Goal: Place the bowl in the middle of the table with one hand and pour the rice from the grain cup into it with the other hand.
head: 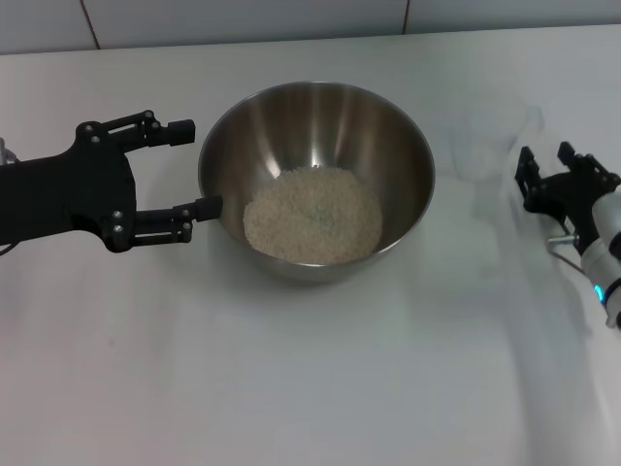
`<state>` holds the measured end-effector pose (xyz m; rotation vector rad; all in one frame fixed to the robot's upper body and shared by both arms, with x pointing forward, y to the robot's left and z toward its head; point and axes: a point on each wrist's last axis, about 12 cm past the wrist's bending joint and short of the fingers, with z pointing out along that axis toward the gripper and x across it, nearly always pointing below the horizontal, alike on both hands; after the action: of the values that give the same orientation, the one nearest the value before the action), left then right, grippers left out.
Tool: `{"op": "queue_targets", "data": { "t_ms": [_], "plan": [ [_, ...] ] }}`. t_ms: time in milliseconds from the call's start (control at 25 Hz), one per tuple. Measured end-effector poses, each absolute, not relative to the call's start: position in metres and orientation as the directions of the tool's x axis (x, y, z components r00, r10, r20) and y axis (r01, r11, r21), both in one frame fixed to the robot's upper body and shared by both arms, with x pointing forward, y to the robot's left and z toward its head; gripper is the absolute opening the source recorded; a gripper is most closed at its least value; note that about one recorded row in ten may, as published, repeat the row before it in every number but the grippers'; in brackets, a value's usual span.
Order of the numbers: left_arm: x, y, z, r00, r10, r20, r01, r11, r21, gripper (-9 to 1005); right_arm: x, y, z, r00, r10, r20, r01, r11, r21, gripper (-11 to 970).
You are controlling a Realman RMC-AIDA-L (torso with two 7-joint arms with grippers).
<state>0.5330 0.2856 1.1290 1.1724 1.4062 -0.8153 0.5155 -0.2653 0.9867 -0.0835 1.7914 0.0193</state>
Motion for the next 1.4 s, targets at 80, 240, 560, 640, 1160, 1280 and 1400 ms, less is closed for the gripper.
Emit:
{"op": "queue_targets", "data": {
  "t_ms": [80, 240, 560, 640, 1160, 1280, 1400],
  "plan": [
    [0.533, 0.286, 1.129, 0.066, 0.214, -0.975, 0.952, 0.28, 0.125, 822, 0.508, -0.259, 0.986, -0.206, -0.035, -0.978, -0.089, 0.996, -0.017, 484],
    [0.531, 0.287, 1.128, 0.061, 0.214, -0.975, 0.952, 0.282, 0.122, 822, 0.488, -0.245, 0.987, -0.16, -0.022, -0.987, -0.155, 0.988, 0.003, 484],
    [0.527, 0.29, 1.125, 0.052, 0.214, -0.975, 0.951, 0.288, 0.114, 822, 0.458, -0.218, 0.99, -0.063, -0.034, -0.997, -0.323, 0.946, -0.012, 483],
    [0.527, 0.291, 1.125, 0.051, 0.215, -0.975, 0.951, 0.288, 0.113, 822, 0.453, -0.212, 0.997, -0.001, -0.024, -1.0, -0.376, 0.926, -0.021, 483],
    [0.51, 0.302, 1.117, 0.021, 0.21, -0.978, 0.953, 0.291, 0.083, 822, 0.453, -0.248, 1.027, 0.059, 0.157, -0.986, -0.75, 0.659, 0.06, 482],
    [0.506, 0.304, 1.116, 0.014, 0.208, -0.978, 0.954, 0.29, 0.076, 822, 0.453, -0.257, 1.031, 0.051, 0.173, -0.984, -0.784, 0.617, 0.068, 483],
    [0.504, 0.305, 1.115, 0.01, 0.206, -0.978, 0.956, 0.284, 0.07, 822, 0.453, -0.268, 1.036, 0.031, 0.15, -0.988, -0.844, 0.533, 0.055, 483]
  ]
}}
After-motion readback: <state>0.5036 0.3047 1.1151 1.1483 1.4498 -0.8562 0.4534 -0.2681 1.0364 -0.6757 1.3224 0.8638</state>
